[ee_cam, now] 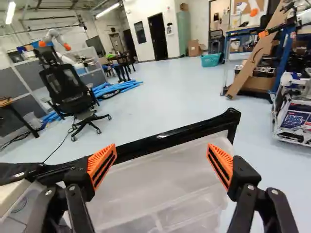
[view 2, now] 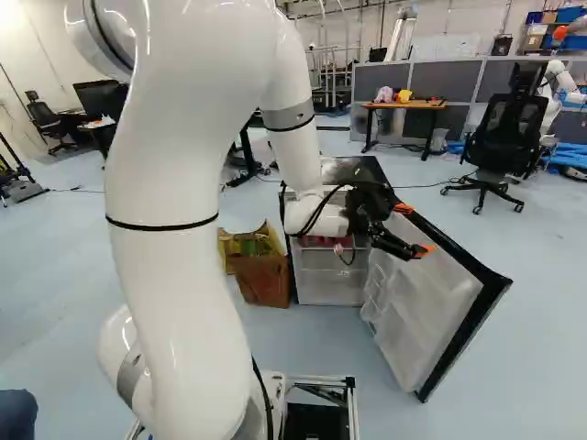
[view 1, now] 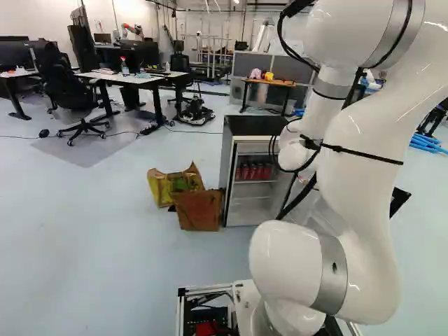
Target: Grab a drink from the fridge
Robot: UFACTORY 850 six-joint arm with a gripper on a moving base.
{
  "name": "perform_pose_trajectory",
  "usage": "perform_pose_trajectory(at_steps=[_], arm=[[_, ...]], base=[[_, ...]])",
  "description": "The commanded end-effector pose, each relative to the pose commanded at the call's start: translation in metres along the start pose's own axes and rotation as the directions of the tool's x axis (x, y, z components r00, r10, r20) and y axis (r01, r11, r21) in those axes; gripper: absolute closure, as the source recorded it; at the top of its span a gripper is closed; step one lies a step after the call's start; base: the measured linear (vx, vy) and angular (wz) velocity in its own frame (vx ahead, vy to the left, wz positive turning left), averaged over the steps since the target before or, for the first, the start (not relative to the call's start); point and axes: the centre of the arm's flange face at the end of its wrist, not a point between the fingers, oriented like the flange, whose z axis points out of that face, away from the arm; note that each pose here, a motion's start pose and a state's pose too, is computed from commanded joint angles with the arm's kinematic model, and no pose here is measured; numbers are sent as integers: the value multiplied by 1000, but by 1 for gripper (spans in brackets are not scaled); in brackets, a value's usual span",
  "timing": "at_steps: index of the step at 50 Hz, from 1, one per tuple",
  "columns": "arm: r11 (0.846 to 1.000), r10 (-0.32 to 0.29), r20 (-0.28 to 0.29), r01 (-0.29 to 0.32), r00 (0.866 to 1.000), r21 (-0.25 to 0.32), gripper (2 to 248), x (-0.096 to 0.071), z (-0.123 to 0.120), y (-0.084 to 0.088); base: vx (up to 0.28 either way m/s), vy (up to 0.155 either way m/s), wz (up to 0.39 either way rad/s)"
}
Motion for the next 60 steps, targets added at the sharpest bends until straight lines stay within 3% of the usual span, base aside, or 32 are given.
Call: perform_pose_trajectory(at_steps=[14,27,45,60], arm=[[989,-63,7,62,998,133,3,3,-20,13],[960,-136,20,126,991,251,3,-4,-38,26],[892,-240,39,205,970,404,3,-21,-59,44],[818,-316,46,247,948,520,3,-35,-68,51]], base=[[0,0,0],[0,0,0],[0,0,0],[0,0,0]])
